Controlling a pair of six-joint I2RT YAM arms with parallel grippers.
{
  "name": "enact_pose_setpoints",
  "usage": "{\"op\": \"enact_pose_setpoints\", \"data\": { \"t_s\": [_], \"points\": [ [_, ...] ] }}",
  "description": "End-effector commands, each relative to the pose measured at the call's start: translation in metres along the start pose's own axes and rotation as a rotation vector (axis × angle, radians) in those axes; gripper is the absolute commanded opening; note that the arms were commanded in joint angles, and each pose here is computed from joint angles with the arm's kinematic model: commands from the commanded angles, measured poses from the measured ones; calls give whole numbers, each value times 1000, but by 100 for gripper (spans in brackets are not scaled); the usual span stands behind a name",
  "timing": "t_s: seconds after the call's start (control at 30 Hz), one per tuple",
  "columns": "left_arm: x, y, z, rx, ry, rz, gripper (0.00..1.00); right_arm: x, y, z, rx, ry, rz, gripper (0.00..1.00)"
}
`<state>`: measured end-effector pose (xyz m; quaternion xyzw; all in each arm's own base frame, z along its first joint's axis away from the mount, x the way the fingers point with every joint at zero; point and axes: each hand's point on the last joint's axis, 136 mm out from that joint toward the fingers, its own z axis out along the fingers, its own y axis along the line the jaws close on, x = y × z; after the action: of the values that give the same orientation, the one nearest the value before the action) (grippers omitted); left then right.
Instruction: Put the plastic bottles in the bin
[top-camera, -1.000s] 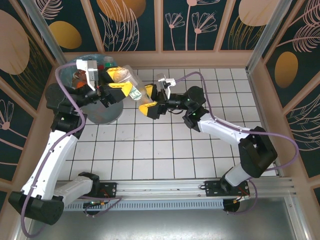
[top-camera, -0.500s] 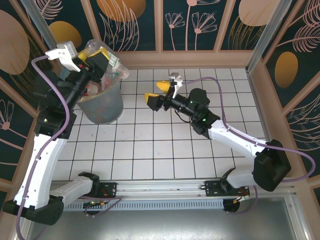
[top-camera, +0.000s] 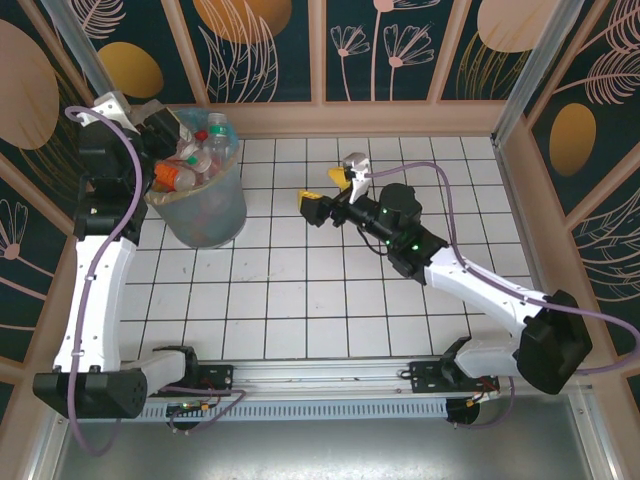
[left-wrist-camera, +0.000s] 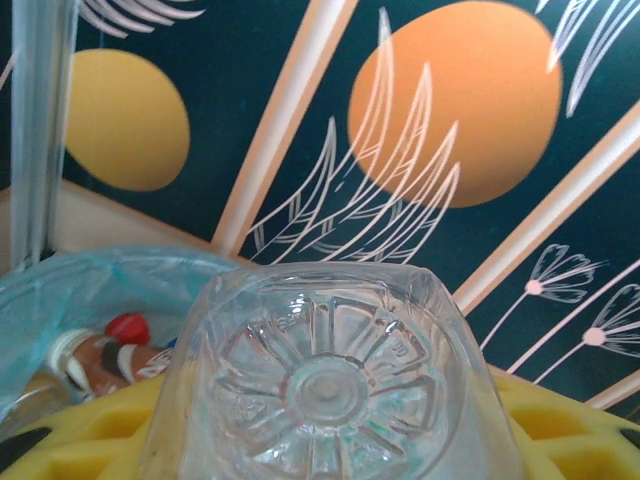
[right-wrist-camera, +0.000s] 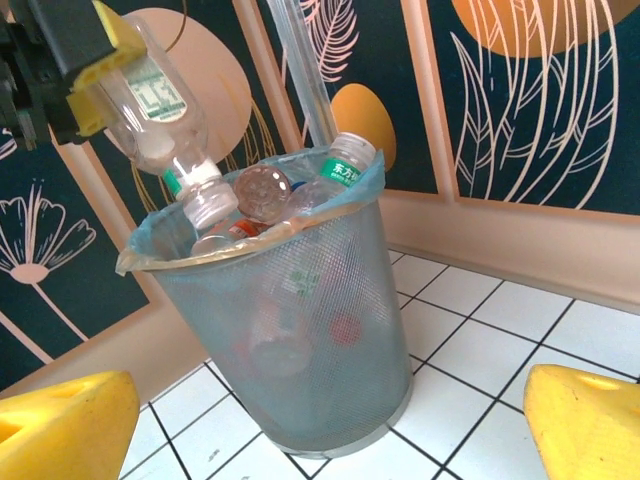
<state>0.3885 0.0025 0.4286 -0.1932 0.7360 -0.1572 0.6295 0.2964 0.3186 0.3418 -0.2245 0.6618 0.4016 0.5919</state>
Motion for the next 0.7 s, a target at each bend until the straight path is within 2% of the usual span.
{"op": "enact_pose_setpoints", "data": {
  "t_s": [0.0,0.13,0.3,0.4,0.5,0.6,0.67],
  "points": [
    [-2,12,0,-30,-15,-12,1,1,-4,-9,40,-3,-42,99],
    [27,21,19,-23,74,-14,1,9,-9,-10,59,17,-47,99],
    [58,13,27,91,135,57,1,12,-10,-10,62,25,-39,99],
    [69,16,28,100,164,106,7,14,-11,-8,63,27,-39,99],
    [80,30,30,33,201,114,15,15,-12,-4,64,34,-38,99],
    [82,40,28,-21,200,101,38,16,-10,1,51,41,-32,99],
    [74,41,24,-36,167,95,59,16,-9,4,44,42,-25,99]
  ]
}}
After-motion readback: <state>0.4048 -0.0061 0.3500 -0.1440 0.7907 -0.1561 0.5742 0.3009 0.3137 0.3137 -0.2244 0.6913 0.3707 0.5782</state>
